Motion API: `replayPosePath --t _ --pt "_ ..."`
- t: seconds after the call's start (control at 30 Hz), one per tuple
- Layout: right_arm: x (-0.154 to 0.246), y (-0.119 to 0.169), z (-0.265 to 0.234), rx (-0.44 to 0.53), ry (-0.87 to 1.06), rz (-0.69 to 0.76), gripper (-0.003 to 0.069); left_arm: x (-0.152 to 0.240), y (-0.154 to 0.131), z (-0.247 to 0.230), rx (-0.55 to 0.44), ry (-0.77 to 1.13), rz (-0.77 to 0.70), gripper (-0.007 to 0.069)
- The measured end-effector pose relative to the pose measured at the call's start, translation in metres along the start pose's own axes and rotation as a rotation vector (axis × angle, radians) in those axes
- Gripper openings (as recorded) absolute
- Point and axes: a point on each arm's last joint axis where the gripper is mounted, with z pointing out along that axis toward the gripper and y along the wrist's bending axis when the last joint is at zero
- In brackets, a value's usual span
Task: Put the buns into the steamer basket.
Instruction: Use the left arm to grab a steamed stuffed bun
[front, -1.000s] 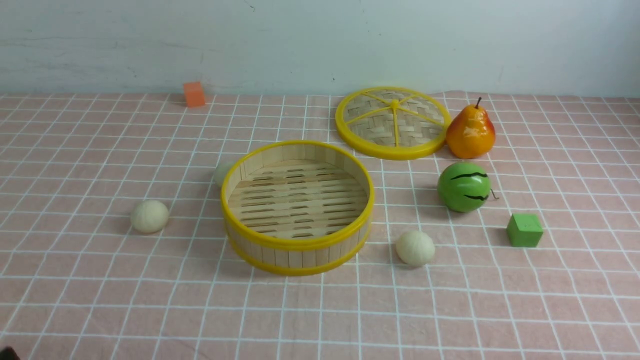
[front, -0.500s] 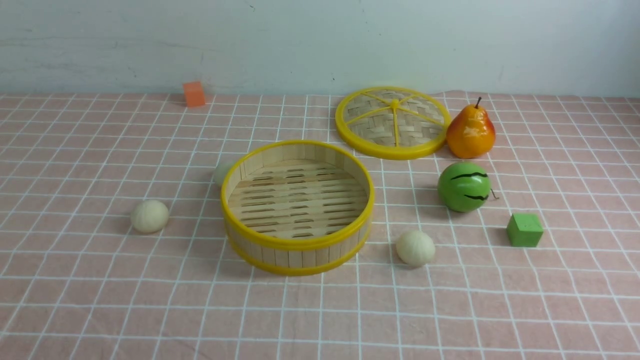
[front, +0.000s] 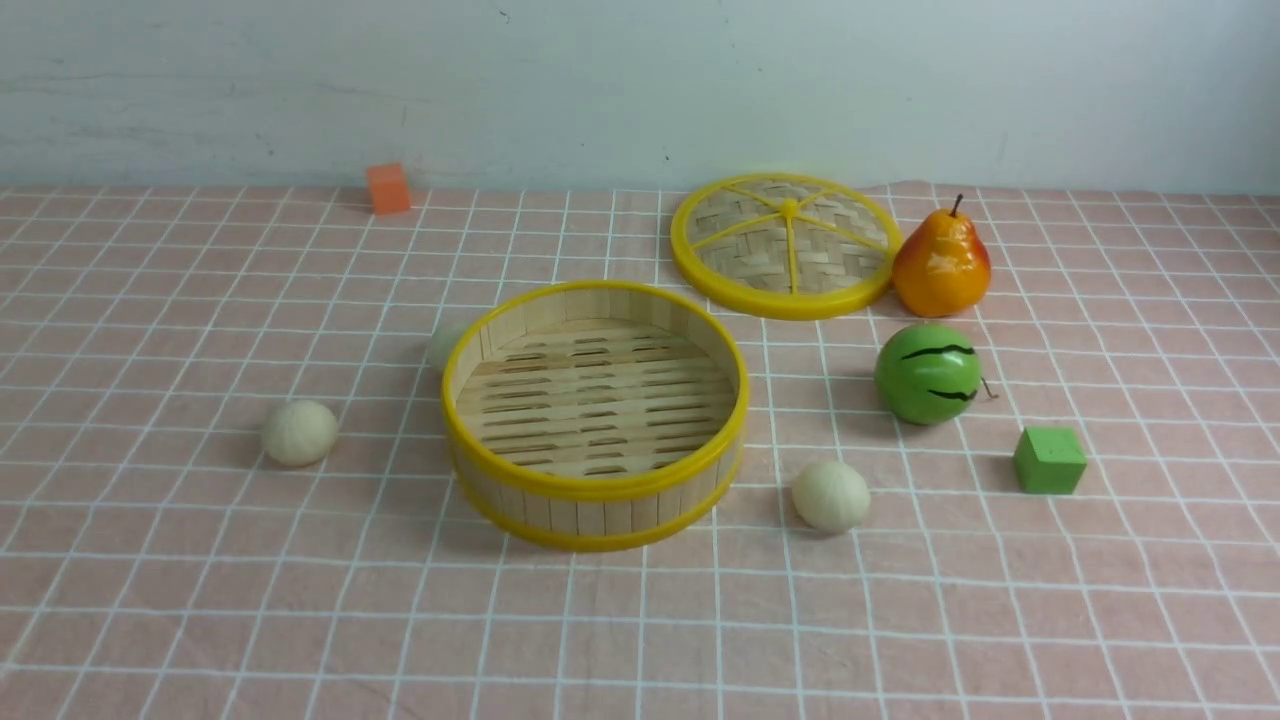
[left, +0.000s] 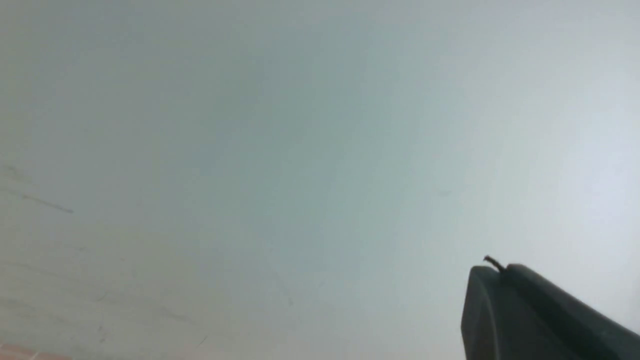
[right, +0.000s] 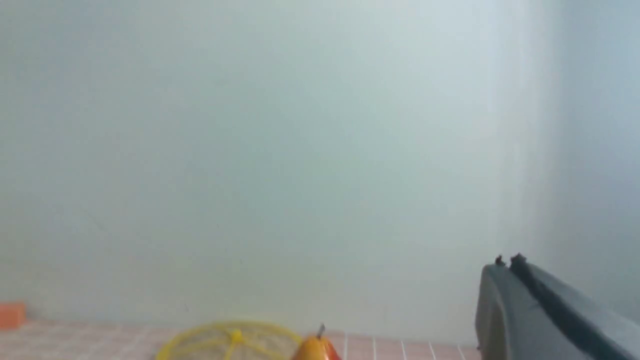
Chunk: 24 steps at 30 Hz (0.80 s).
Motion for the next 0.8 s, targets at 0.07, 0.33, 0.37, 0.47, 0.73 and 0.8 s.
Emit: replayPosePath --t 0.07,0.33,0.37,0.47,0.73,0.8 --pt "0.004 -0.006 0.024 0.048 0.2 -0.006 -0.0003 0.014 0.009 0.041 -0.076 0.178 0.04 -0.0014" --pt "0.033 0.0 0.076 0.076 0.795 0.01 -0.0002 0.057 0.047 0.114 -0.447 0.596 -0.038 -0.0014" --pt "0.043 0.005 0.084 0.068 0.922 0.004 -0.0002 0.059 0.05 0.121 -0.484 0.645 -0.033 -0.0014" --pt "0.054 0.016 0.097 0.032 1.057 -0.018 -0.0002 0.065 0.052 0.134 -0.511 0.753 -0.022 -0.0014" --pt "0.082 0.066 0.129 -0.2 1.23 -0.089 0.0001 0.107 0.037 0.21 -0.239 1.216 -0.052 -0.0014" --pt "0.088 0.069 0.129 -0.223 1.256 -0.093 0.0002 0.117 0.035 0.233 -0.211 1.219 -0.006 -0.0014"
